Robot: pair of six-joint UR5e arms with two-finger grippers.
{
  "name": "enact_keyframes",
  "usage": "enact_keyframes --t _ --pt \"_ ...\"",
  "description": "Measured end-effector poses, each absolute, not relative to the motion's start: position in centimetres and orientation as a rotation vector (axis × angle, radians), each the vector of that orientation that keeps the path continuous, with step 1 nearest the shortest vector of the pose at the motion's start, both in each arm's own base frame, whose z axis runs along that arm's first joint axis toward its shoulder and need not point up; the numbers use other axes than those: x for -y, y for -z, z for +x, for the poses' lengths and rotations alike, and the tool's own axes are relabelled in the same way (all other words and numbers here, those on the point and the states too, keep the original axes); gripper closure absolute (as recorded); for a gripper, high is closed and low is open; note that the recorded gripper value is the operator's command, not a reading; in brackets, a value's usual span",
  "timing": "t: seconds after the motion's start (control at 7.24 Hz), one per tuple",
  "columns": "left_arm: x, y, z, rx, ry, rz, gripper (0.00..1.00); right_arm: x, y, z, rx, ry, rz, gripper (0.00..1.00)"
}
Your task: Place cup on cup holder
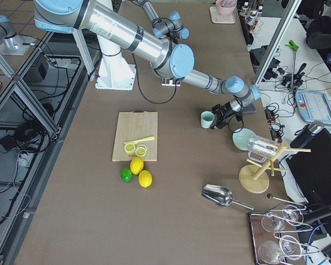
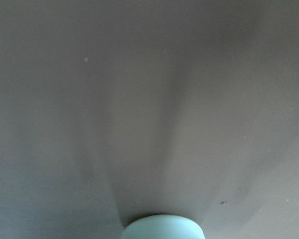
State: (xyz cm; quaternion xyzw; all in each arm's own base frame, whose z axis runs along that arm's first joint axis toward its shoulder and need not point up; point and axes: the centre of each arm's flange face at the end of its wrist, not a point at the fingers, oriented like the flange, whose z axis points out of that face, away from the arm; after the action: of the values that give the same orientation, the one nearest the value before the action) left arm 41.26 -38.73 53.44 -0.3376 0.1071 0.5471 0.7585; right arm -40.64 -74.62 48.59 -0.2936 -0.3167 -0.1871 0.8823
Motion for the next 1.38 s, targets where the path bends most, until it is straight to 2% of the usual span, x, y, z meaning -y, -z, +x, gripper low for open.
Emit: enact_keyframes --t 0.28,0.55,0.69,0.83,1.1,1.38 --pt "37.5 -53.5 40.1 -0.230 -1.198 -0.734 0.05 74.1 -49.0 -41.1 0.667 0.380 -0.629 0.00" --pt "36.9 -53.9 40.0 -0.226 -1.203 -0.743 0.15 74.0 -49.0 -41.4 0.677 0.379 -0.633 0.02" --pt "36.8 -54.1 39.9 -0.225 -1.202 -0.747 0.20 74.0 -48.9 -41.4 0.679 0.381 -0.633 0.44" --pt "36.8 -54.3 39.6 -0.226 -1.199 -0.751 0.24 74.0 -48.9 -41.4 0.679 0.383 -0.632 0.98" --pt "36.9 -54.9 38.0 -0.234 -1.186 -0.752 0.36 74.2 -48.6 -41.3 0.678 0.387 -0.634 1.00" --pt "38.1 -54.3 35.7 -0.259 -1.158 -0.720 0.37 74.7 -47.5 -40.4 0.680 0.399 -0.642 1.00"
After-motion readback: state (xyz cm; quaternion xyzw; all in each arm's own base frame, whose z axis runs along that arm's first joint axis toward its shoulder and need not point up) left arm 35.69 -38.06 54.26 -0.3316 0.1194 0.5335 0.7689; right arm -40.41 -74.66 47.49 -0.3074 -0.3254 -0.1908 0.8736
